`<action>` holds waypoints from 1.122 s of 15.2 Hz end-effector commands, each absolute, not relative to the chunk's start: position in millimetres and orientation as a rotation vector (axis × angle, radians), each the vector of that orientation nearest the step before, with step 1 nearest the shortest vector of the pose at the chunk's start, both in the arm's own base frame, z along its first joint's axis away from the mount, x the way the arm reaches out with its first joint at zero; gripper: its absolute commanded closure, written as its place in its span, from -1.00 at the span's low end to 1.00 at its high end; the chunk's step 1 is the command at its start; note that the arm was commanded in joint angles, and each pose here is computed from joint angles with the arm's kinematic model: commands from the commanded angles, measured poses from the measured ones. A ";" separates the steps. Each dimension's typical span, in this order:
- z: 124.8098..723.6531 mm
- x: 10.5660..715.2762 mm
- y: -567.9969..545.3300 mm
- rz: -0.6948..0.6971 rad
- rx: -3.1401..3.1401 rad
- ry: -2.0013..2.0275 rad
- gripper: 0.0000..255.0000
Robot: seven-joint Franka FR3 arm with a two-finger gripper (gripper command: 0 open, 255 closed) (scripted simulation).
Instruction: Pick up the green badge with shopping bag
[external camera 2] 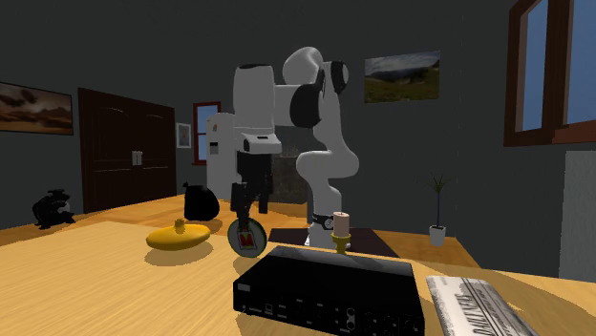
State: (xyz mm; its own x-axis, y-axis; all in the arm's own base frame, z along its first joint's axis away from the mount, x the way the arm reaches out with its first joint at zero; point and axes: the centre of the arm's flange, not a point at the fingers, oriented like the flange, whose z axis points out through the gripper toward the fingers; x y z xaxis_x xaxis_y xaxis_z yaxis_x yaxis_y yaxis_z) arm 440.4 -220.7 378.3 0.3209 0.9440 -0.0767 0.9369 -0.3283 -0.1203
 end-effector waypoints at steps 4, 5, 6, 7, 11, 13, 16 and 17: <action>358.8 441.0 -221.8 0.205 -2.508 -1.790 -1.00; 359.0 440.6 -221.2 0.205 -2.508 -1.790 1.00; 358.9 440.5 -221.4 0.205 -2.508 -1.790 1.00; 359.0 440.6 -221.4 0.205 -2.508 -1.791 1.00; 358.5 440.8 -220.9 0.205 -2.508 -1.791 1.00; 358.9 440.3 -220.8 0.205 -2.508 -1.791 1.00; 369.4 441.0 -221.8 0.205 -2.508 -1.790 1.00; 374.6 441.0 -221.8 0.205 -2.508 -1.790 1.00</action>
State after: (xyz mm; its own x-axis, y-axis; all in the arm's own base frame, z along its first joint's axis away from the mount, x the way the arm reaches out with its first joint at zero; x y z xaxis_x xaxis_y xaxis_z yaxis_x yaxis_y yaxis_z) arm 442.1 -221.8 369.4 0.3195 0.9445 -0.0769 0.9375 -0.3268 -0.1191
